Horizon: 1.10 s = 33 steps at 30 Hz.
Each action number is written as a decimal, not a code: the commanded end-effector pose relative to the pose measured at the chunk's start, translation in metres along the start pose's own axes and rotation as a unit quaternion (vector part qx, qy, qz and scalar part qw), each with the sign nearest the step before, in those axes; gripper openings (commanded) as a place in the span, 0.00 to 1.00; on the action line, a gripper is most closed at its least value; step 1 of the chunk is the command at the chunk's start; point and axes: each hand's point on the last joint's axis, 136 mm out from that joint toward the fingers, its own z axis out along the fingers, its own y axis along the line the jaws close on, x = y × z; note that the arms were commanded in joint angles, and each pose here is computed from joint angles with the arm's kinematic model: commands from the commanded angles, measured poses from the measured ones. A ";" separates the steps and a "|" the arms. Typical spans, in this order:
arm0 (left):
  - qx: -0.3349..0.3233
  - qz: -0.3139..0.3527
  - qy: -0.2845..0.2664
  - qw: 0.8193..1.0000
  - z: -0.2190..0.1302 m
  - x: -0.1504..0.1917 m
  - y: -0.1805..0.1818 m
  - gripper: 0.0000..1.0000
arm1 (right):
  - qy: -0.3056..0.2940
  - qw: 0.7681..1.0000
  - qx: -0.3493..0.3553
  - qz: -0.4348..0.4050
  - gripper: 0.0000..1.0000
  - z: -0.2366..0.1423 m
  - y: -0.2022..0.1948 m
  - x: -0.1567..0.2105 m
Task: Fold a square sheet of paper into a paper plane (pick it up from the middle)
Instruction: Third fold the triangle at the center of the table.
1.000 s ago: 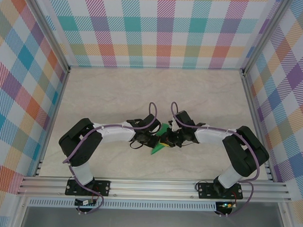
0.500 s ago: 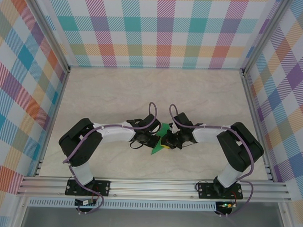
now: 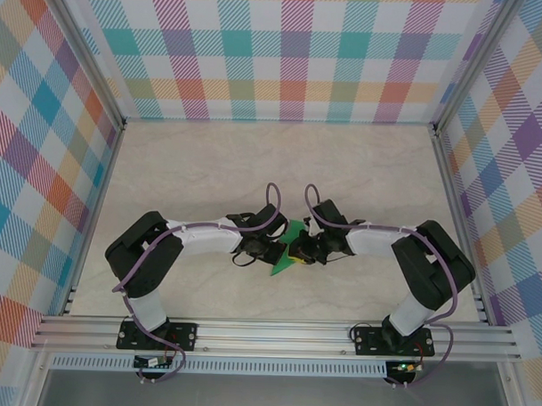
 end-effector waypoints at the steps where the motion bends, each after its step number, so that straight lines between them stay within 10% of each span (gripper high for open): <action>1: -0.030 -0.005 0.020 0.999 0.000 0.014 0.017 0.00 | -0.001 1.000 -0.008 -0.007 0.13 -0.002 0.000 -0.002; 33: -0.037 -0.004 0.023 0.999 0.000 0.018 0.021 0.00 | -0.021 0.999 0.042 0.004 0.13 -0.006 -0.043 -0.012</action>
